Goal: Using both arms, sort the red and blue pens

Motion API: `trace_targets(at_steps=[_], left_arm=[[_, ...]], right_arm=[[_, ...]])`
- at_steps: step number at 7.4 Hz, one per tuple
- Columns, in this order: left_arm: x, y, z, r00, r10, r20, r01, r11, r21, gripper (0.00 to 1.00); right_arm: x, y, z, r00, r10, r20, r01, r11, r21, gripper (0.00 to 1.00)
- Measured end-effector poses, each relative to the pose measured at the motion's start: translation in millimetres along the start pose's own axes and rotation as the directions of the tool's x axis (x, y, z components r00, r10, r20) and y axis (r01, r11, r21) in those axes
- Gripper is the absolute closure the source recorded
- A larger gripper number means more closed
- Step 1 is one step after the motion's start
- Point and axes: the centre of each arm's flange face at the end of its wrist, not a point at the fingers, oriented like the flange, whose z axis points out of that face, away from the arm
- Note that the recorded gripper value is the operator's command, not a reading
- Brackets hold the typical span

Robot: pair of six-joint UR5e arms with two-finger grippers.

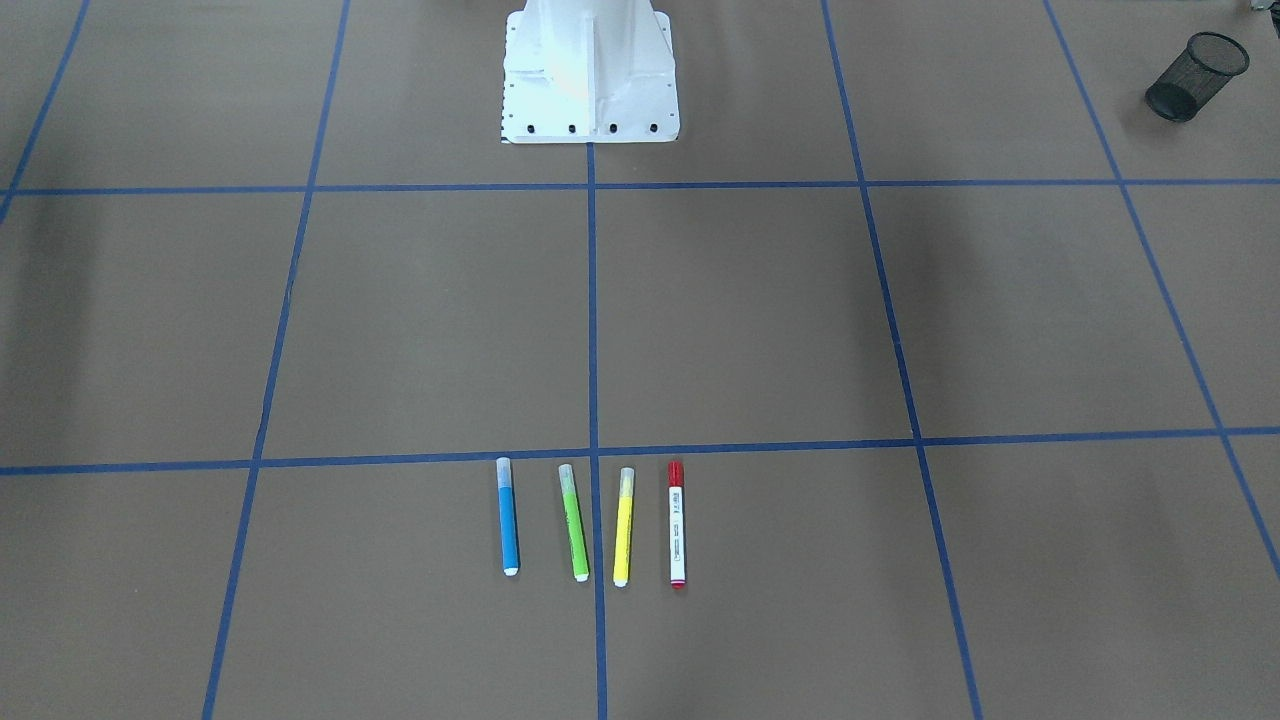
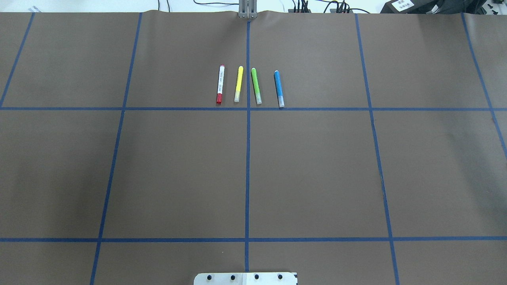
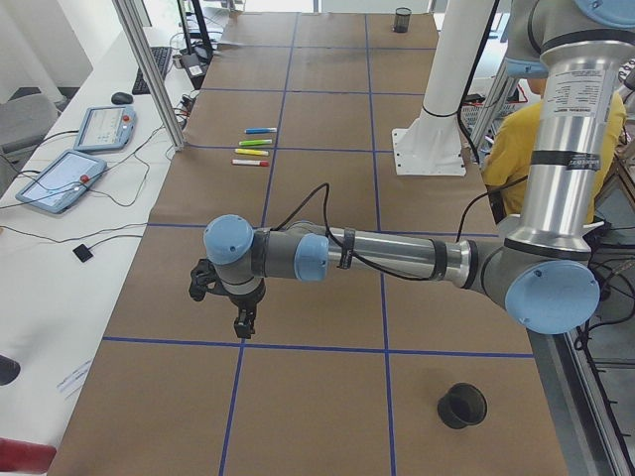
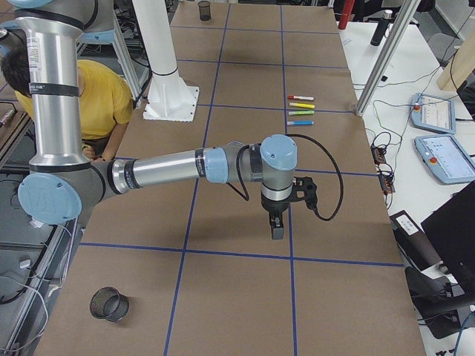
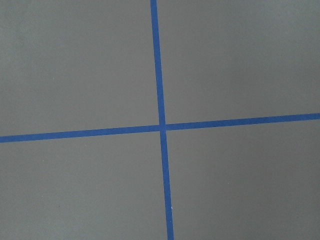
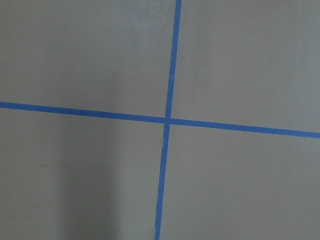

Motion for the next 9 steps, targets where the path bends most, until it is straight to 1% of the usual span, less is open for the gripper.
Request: trace_targets(at_steps=[1,2,5,6,7,9], left_arm=[[2.2,-0.7,-2.0,1.000,0.007,0.000,-0.007,1.000,0.006,0.00],[6.7,-2.1,-6.3,1.000,0.029,0.001,-0.029,0.999,0.026,0.00],[19.1,-10.8,-17.5,0.993,0.122,0.011,-0.122,0.986,0.117,0.00],[24.5,-17.8,-21.3,0.990,0.143,0.014,-0.144,0.980,0.136,0.00],[28.3,-23.9,-23.2,0.988,0.155,0.014,-0.155,0.977,0.146,0.00],[43.6,-35.6,-25.9,0.984,0.179,0.013,-0.179,0.969,0.168,0.00]], right_arm=[[-0.5,-0.8,-0.6,1.000,-0.001,0.000,0.001,1.000,0.001,0.00],[-1.2,-2.0,-1.5,1.000,-0.002,0.000,0.002,1.000,0.003,0.00],[-7.6,-10.6,-6.5,1.000,-0.013,0.002,0.013,1.000,0.015,0.00],[-9.9,-12.5,-5.9,1.000,-0.016,0.005,0.016,1.000,0.014,0.00],[-11.0,-14.0,-5.5,1.000,-0.024,0.006,0.024,0.999,0.023,0.00],[-15.8,-18.2,-5.9,0.998,-0.059,0.012,0.058,0.997,0.056,0.00]])
